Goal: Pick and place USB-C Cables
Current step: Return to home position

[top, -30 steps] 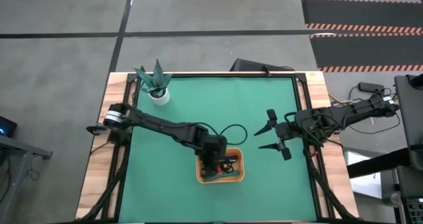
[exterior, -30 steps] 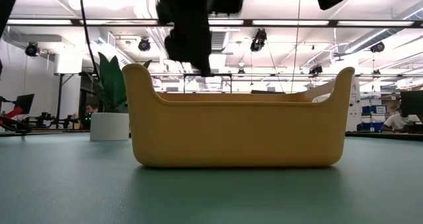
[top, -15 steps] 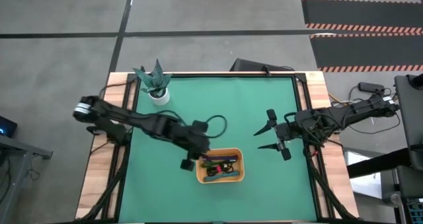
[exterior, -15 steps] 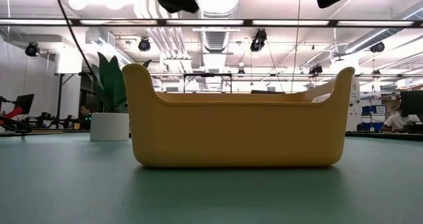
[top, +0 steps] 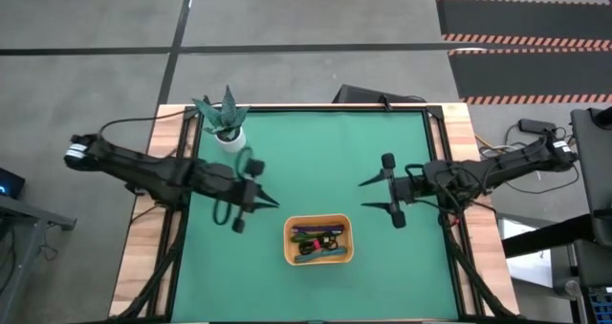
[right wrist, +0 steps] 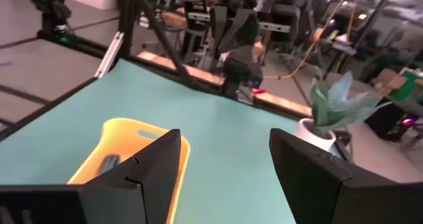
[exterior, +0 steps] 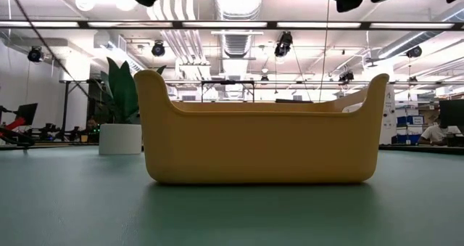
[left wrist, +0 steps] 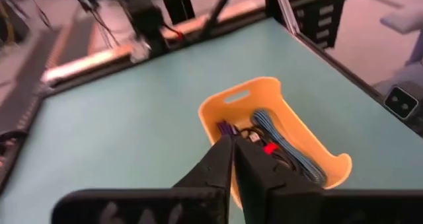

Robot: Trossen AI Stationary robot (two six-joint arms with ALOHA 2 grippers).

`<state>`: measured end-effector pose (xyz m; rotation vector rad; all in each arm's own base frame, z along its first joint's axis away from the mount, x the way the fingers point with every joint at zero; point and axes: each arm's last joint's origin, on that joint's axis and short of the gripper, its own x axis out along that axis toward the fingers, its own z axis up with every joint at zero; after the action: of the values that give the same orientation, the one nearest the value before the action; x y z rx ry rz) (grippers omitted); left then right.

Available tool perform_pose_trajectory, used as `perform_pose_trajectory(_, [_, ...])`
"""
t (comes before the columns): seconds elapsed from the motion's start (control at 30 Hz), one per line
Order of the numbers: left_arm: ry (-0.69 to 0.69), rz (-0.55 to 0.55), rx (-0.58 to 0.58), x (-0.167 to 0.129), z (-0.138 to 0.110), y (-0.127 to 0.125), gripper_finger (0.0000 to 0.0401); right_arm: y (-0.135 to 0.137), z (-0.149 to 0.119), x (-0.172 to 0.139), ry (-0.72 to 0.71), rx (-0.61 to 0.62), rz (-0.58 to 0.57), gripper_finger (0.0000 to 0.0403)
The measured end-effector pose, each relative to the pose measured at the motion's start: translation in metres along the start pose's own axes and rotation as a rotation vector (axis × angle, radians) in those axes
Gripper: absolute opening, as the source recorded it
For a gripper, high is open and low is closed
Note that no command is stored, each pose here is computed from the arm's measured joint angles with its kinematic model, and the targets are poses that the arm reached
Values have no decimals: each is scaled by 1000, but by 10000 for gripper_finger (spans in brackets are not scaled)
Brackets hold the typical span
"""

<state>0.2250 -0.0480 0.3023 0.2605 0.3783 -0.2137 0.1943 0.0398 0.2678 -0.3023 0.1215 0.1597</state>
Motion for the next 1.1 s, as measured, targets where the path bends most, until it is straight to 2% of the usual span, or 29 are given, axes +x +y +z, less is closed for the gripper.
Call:
perform_pose_trajectory(0.27, [-139, 53, -9, -47, -30, -1, 0, -16, -5, -3, -11, -18, -90, 203])
perform_pose_trajectory(0.4, [-201, 67, -12, -63, -46, -4, 0, -21, -3, -13, -25, -13, -72, 185])
perform_pose_trajectory(0.63, [-271, 87, -16, -84, -73, -9, 0, -20, -4, -35, -10, 30, -71, 158])
perform_pose_trajectory(0.83, [-337, 123, -21, -97, -95, -13, 0, -16, -15, -50, 1, 54, -67, 138])
perform_pose_trajectory(1.03, [-436, 150, -26, -111, -108, -16, 0, -14, -19, -75, -101, 52, -96, 119])
perform_pose_trajectory(1.1, [-432, 150, -26, -112, -115, -17, 0, -13, -21, -83, -134, 51, -106, 114])
